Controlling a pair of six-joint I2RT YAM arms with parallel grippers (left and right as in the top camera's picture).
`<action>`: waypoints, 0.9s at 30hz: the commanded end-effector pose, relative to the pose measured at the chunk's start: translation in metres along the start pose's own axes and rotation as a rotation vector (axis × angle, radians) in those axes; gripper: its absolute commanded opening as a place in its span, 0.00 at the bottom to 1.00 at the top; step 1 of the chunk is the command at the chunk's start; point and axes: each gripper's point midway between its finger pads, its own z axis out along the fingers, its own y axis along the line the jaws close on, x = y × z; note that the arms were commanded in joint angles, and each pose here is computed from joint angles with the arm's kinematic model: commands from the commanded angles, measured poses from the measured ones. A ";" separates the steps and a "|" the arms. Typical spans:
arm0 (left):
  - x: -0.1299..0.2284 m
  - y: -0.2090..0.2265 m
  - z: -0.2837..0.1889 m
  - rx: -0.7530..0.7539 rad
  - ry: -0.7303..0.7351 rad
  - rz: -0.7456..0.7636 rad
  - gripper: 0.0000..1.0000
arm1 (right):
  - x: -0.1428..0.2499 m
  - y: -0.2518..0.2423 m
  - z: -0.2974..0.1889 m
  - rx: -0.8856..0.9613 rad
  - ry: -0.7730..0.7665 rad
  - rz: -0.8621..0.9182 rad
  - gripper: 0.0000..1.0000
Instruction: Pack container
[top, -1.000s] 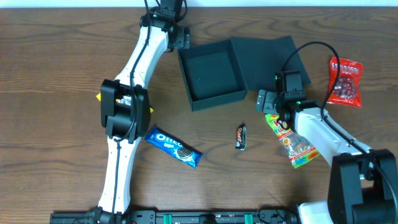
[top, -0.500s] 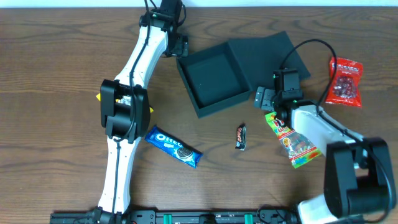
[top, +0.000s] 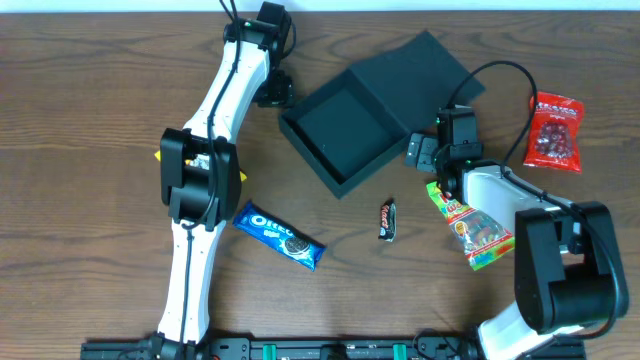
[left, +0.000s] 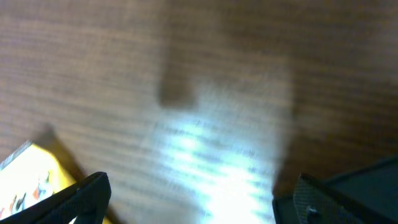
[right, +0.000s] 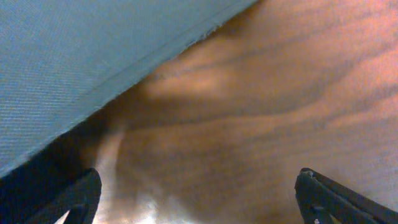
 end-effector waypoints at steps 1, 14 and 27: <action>-0.004 0.007 -0.038 0.011 -0.050 -0.072 0.95 | -0.015 0.000 -0.001 0.000 -0.044 0.026 0.99; 0.029 -0.008 -0.052 0.099 0.081 -0.049 0.95 | -0.034 0.006 -0.003 -0.026 -0.121 0.039 0.99; 0.060 -0.022 -0.059 0.064 0.162 -0.009 0.96 | -0.046 0.009 -0.005 -0.040 -0.168 0.047 0.99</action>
